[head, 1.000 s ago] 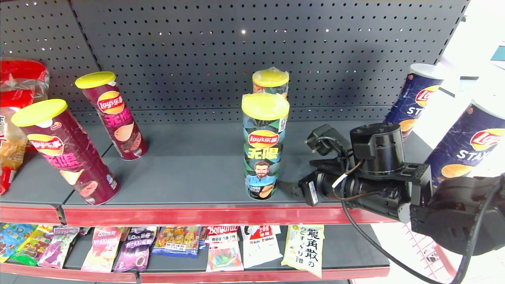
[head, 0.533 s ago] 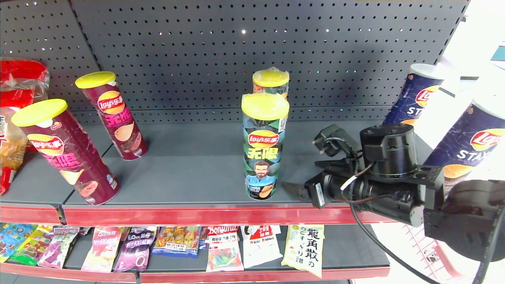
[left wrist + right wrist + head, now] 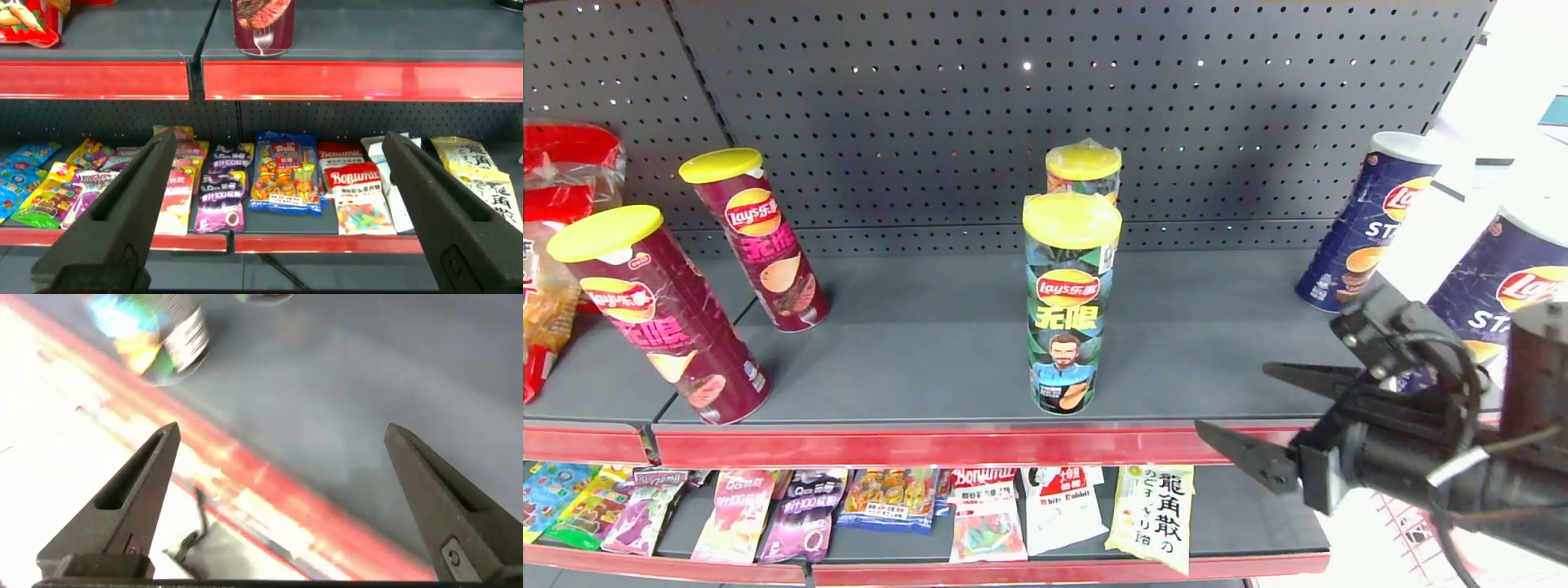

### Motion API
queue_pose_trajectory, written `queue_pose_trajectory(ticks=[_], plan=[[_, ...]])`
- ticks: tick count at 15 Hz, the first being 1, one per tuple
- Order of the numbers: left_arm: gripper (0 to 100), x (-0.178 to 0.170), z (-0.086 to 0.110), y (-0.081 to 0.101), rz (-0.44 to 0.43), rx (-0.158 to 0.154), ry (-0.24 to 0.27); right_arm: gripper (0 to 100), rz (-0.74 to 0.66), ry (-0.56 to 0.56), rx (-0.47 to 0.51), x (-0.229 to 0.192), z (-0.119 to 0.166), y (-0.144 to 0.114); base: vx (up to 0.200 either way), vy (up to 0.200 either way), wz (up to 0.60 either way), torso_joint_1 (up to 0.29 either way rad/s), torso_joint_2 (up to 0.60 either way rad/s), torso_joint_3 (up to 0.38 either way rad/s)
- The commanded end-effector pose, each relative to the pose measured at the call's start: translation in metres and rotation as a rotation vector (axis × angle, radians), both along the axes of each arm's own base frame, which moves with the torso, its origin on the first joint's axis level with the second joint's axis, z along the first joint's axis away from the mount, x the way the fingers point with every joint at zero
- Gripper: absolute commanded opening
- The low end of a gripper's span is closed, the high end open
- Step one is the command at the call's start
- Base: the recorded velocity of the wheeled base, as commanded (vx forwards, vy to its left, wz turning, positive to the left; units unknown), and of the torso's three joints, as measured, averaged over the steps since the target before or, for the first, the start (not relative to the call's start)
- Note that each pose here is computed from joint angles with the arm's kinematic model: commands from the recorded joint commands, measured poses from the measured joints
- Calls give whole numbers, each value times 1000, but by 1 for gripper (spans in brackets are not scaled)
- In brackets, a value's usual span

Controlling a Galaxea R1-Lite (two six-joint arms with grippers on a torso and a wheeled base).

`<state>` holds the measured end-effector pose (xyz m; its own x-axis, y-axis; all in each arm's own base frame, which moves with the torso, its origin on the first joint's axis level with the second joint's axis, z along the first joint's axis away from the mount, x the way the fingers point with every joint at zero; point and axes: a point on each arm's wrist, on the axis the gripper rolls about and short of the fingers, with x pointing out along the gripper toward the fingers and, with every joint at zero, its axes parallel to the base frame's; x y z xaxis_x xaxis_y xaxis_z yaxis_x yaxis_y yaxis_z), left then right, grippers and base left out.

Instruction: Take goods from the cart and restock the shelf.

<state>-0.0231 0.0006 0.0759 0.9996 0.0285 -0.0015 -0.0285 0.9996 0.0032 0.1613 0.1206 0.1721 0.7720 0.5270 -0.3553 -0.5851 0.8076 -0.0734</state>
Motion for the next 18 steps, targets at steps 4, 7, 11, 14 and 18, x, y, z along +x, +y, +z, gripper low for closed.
queue_pose_trajectory(ticks=[4,7,11,14,18], plan=[[100,0,0,0,1,0,0,100,49,-56,41,-106,-38,-82,0,0,0,0,0,0],[100,0,0,0,1,0,0,100,-79,-27,61,-136,-48,-107,0,0,0,0,0,0],[100,0,0,0,1,0,0,100,-365,-116,81,-156,-62,-116,0,0,0,0,0,0],[100,0,0,0,1,0,0,100,-421,-178,89,-166,-77,-117,0,0,0,0,0,0],[100,0,0,0,1,0,0,100,-482,-305,110,-178,-89,-116,0,0,0,0,0,0]])
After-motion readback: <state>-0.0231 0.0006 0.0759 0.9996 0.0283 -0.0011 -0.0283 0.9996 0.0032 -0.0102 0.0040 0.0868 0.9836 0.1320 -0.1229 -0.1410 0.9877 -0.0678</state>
